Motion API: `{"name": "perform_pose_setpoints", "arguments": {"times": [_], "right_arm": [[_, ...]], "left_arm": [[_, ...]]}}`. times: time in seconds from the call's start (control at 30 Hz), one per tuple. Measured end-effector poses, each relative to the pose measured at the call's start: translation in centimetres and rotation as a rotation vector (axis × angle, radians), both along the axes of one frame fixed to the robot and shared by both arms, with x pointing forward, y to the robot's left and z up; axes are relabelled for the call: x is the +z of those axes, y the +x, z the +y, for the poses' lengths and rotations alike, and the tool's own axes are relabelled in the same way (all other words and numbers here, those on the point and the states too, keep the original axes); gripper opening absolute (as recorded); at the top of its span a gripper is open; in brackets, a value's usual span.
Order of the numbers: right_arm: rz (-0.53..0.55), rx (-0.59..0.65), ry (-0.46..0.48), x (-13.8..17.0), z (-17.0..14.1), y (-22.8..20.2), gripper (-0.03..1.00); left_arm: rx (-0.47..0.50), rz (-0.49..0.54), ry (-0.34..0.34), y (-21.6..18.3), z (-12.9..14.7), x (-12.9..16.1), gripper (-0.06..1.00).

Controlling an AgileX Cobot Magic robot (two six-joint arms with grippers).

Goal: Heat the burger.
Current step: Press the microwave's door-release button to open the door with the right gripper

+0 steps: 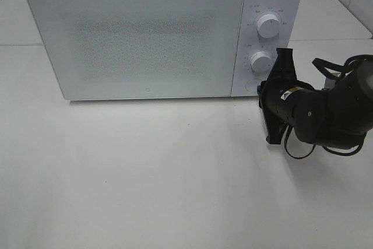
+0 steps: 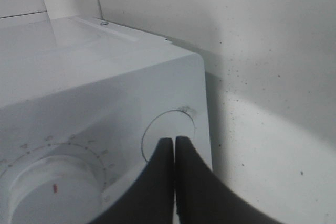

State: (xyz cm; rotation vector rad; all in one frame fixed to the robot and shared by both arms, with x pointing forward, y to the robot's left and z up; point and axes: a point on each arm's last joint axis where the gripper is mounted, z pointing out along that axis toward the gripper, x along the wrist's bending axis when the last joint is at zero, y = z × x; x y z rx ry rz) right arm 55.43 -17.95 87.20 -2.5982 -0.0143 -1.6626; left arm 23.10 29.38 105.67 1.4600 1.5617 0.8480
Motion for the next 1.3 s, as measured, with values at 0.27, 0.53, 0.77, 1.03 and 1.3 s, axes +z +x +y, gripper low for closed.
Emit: {"name": "perform_pose_setpoints", "arguments": {"times": [0.27, 0.53, 0.77, 1.03, 1.3], "right_arm": [[-0.020, 0.017, 0.002, 0.4, 0.3, 0.4, 0.01], [-0.008, 0.010, -0.006, -0.6, 0.4, 0.7, 0.01], [-0.039, 0.015, 0.002, -0.2, 0.8, 1.5, 0.01], [-0.050, 0.013, 0.001, -0.2, 0.9, 1.6, 0.01], [-0.052, -0.007, -0.007, -0.9, 0.7, 1.6, 0.01]], "left_arm": [[0.000, 0.000, 0.000, 0.0, 0.0, 0.0, 0.99], [0.000, 0.000, 0.000, 0.0, 0.0, 0.0, 0.99], [0.000, 0.000, 0.000, 0.0, 0.0, 0.0, 0.99], [0.000, 0.000, 0.000, 0.0, 0.0, 0.0, 0.99], [0.000, 0.000, 0.000, 0.0, 0.0, 0.0, 0.99]]}}
